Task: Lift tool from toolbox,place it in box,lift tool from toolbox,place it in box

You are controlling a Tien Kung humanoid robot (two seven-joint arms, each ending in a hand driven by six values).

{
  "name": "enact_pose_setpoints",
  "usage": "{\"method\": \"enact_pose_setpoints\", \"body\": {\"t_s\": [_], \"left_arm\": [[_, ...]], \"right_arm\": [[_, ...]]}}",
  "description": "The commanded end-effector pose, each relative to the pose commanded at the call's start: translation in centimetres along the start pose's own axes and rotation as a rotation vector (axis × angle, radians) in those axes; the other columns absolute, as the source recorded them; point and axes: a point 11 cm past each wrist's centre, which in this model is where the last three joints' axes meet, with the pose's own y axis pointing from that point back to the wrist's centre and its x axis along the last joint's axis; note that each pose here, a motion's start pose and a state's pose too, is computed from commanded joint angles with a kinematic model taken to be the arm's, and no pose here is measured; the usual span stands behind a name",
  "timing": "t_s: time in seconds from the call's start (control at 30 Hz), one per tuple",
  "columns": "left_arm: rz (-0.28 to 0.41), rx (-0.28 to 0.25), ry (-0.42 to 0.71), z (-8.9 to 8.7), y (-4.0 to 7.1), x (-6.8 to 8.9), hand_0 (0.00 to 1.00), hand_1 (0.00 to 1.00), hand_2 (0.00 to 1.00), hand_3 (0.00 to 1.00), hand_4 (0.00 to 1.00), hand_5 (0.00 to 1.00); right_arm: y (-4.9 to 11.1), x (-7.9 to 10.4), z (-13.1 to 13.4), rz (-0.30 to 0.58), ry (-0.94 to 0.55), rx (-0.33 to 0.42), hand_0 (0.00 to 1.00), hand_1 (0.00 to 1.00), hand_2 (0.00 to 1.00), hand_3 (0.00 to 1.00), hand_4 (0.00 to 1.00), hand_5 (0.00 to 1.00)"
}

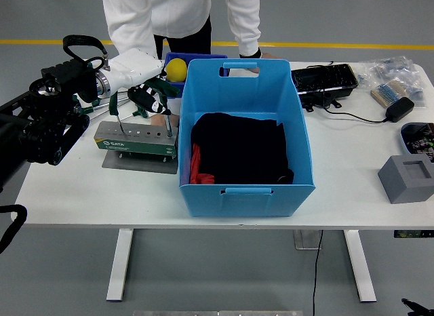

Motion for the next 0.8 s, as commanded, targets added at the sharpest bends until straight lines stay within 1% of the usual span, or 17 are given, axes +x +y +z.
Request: {"method": "enact_pose_setpoints", "body": {"t_s": [0.07,0.1,0.27,0.3,0.47,0.5,0.67,0.7,0.8], "left_arm": [[-0.004,0.003,0.002,-0.03,-0.01,-0.12,0.226,0.106,0.141,0.200,0.998,0.585],[-0.004,0.003,0.003,-0.04,-0.01,-0.14,0.194,0.075,0.119,0.171,0.998,0.597],[-0.008,0.008,0.021,-0.06,-0.06,-0.21,0.194,0.075,0.119,0.171,0.998,0.597],[-0.009,0.009,0.025,-0.06,-0.07,-0.20,0.165,0.044,0.090,0.141,0.998,0.609],[-0.006,0.012,0.048,-0.15,-0.06,-0.14,0.165,0.044,0.090,0.141,0.998,0.609],[-0.004,0.012,0.054,-0.15,-0.05,-0.10,0.149,0.029,0.074,0.097,0.998,0.617],[0.005,0.008,0.071,-0.10,-0.08,0.31,0.149,0.029,0.074,0.097,0.998,0.617],[0.006,0.007,0.073,-0.06,-0.10,0.39,0.145,0.015,0.063,0.073,0.998,0.641],[0.010,0.001,0.080,0.13,-0.17,0.62,0.145,0.015,0.063,0.073,0.998,0.641]], "right_arm": [[0.00,0.01,-0.03,0.001,-0.001,0.001,0.619,0.602,0.672,0.543,0.775,0.651],[0.00,0.01,-0.04,0.001,-0.002,0.001,0.619,0.602,0.672,0.543,0.776,0.651],[0.00,0.07,-0.12,0.002,-0.002,0.003,0.619,0.602,0.672,0.543,0.776,0.651],[0.00,0.07,-0.12,0.002,-0.001,0.003,0.619,0.602,0.672,0.543,0.776,0.650],[0.00,0.07,-0.05,0.002,0.000,0.001,0.619,0.602,0.672,0.543,0.776,0.650],[0.00,0.07,-0.03,0.002,0.000,0.001,0.619,0.602,0.672,0.544,0.776,0.650],[-0.01,0.04,0.05,0.001,0.002,-0.001,0.619,0.602,0.672,0.544,0.776,0.650],[-0.01,0.03,0.08,0.001,0.002,-0.002,0.619,0.602,0.672,0.544,0.777,0.650],[-0.02,-0.03,0.24,0.000,0.002,-0.005,0.619,0.602,0.672,0.544,0.777,0.650]]}}
